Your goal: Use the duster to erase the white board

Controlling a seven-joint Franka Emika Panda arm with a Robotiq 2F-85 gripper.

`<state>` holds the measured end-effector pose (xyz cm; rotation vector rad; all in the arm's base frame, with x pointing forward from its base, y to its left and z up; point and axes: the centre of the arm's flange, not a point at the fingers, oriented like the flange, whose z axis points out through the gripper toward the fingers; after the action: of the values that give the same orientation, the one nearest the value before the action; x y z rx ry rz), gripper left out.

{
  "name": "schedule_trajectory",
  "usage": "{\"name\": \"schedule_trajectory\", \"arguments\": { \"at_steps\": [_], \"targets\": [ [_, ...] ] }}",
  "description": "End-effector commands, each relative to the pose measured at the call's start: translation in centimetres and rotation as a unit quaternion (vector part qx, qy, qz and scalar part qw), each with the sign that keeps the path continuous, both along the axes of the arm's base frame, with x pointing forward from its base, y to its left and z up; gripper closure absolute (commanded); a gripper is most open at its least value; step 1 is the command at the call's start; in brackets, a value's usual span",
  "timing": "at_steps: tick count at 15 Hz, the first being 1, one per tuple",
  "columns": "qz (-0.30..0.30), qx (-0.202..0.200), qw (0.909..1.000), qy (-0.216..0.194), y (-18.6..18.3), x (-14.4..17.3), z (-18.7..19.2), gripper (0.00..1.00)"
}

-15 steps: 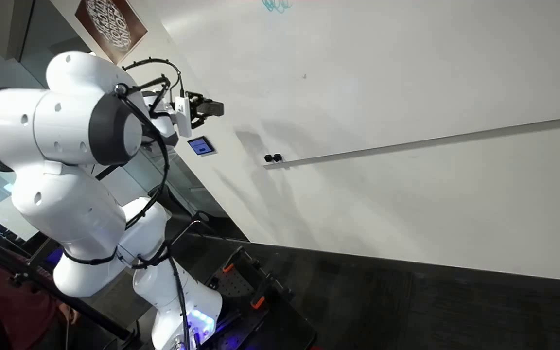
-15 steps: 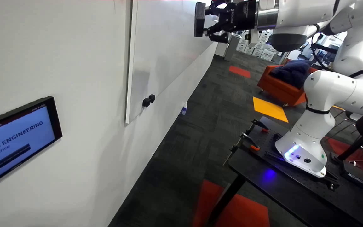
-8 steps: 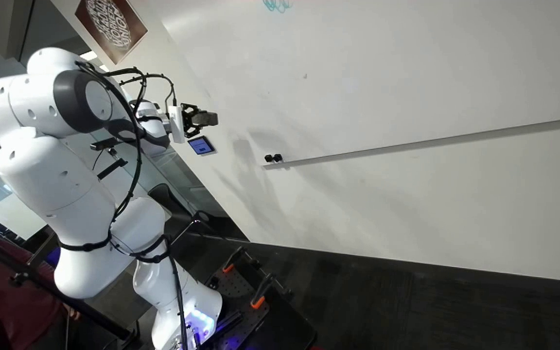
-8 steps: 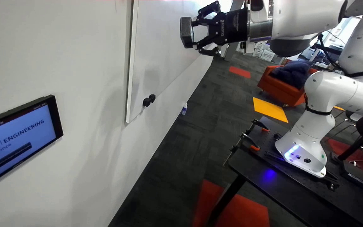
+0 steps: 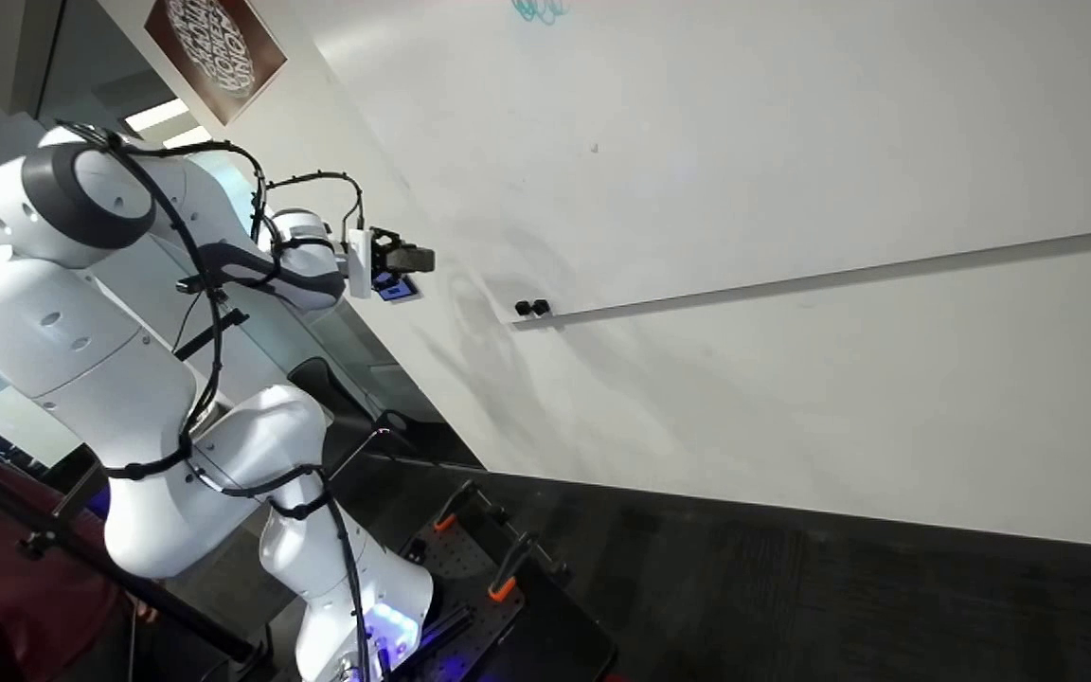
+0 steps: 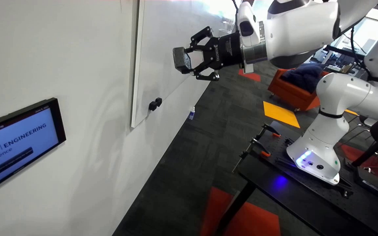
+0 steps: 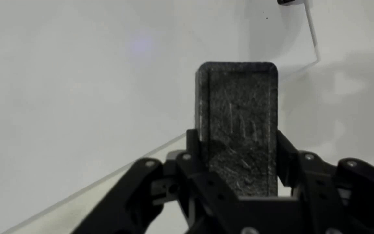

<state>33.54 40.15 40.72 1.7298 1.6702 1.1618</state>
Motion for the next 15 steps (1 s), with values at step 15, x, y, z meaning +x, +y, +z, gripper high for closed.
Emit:
{"name": "schedule_trajectory", "arguments": {
  "at_steps": [15],
  "targets": [
    [-0.049, -0.299, 0.953, 0.007, 2.1, 0.6, -10.8, 0.69]
  ]
}}
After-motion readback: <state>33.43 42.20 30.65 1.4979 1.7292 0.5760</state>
